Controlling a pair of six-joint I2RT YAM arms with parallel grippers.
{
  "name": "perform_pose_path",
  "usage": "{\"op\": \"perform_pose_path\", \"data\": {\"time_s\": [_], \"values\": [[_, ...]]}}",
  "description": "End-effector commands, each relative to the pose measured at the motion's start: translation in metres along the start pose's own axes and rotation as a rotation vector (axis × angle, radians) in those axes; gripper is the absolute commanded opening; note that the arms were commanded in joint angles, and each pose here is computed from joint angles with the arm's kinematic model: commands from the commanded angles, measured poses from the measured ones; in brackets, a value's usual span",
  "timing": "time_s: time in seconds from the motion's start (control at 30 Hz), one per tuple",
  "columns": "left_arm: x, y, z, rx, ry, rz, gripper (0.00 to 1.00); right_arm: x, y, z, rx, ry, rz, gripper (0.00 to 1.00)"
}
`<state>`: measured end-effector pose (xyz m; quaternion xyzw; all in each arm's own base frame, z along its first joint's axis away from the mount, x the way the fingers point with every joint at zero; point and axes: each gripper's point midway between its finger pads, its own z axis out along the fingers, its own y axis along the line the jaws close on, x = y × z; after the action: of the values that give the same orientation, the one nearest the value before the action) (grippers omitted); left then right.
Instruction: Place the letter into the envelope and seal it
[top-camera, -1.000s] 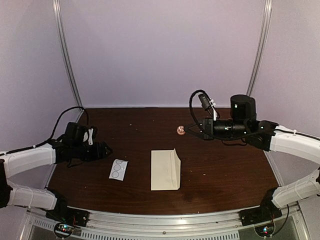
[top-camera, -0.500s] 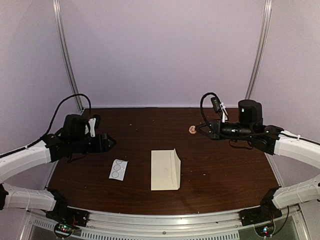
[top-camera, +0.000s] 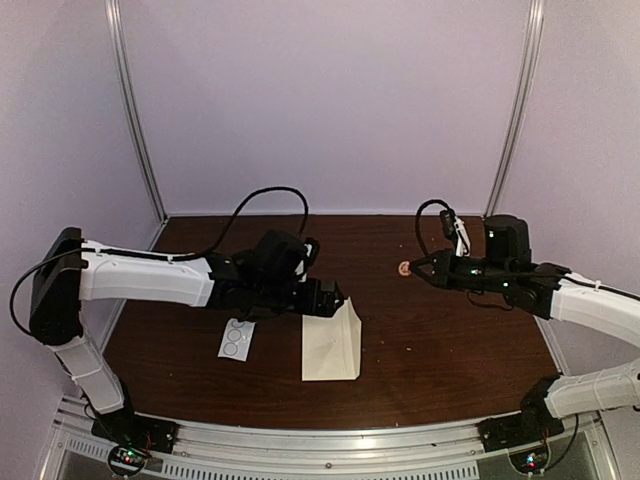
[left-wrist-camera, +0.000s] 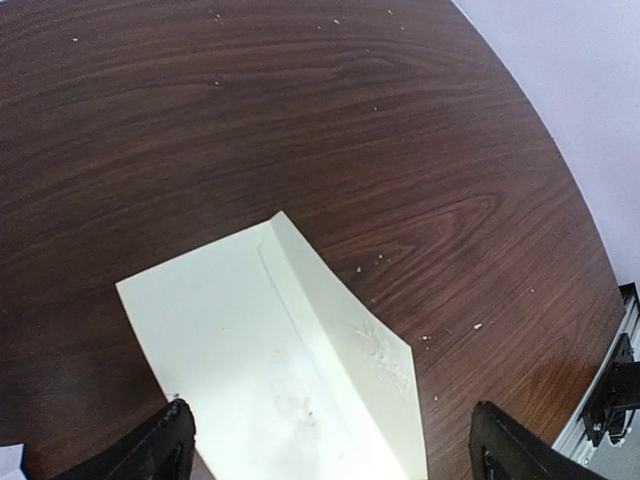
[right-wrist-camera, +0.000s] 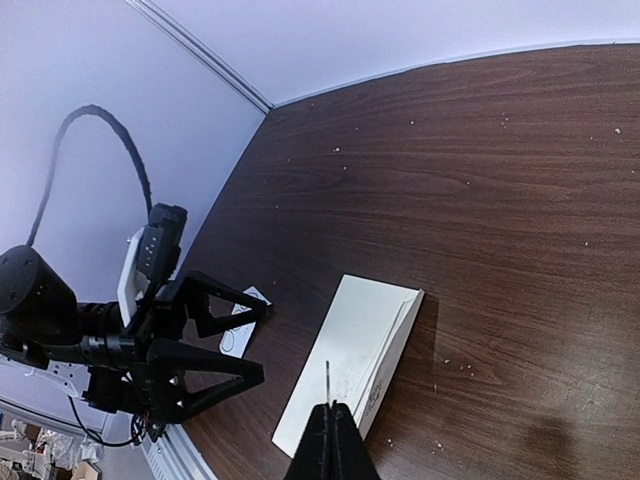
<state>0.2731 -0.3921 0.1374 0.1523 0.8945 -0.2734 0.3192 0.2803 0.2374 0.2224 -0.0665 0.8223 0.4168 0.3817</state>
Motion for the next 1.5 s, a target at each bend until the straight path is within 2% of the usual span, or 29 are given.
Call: {"op": "perform_pose_path", "data": {"time_s": [0.0, 0.1, 0.27, 0.57, 0.73, 1.0, 1.3, 1.47], "values": [[-0.004, -0.032, 0.021, 0.041, -0.019, -0.011, 0.98, -0.004, -0.007, -0.006, 0.031, -0.036, -0.009, 0.00], [0.015, -0.040, 0.042, 0.024, 0.036, 0.018, 0.98, -0.003, -0.008, -0.006, 0.034, -0.037, -0.010, 0.00], [0.047, -0.019, 0.073, -0.103, 0.126, 0.060, 0.98, -0.001, -0.009, -0.007, 0.029, -0.034, -0.017, 0.00], [0.058, -0.018, 0.084, -0.140, 0.159, 0.094, 0.98, 0.002, -0.012, -0.007, 0.024, -0.029, -0.009, 0.00], [0.073, -0.015, 0.082, -0.122, 0.200, 0.065, 0.90, 0.004, -0.011, -0.007, 0.014, -0.020, -0.006, 0.00], [0.078, -0.014, 0.074, -0.097, 0.201, 0.038, 0.69, 0.009, -0.010, -0.006, 0.002, -0.003, -0.006, 0.00], [0.080, -0.005, 0.060, -0.112, 0.184, 0.023, 0.58, 0.011, -0.008, -0.006, -0.011, 0.008, -0.006, 0.00], [0.083, 0.004, 0.058, -0.151, 0.191, 0.049, 0.57, 0.016, -0.006, -0.004, -0.029, 0.033, -0.003, 0.00]]}}
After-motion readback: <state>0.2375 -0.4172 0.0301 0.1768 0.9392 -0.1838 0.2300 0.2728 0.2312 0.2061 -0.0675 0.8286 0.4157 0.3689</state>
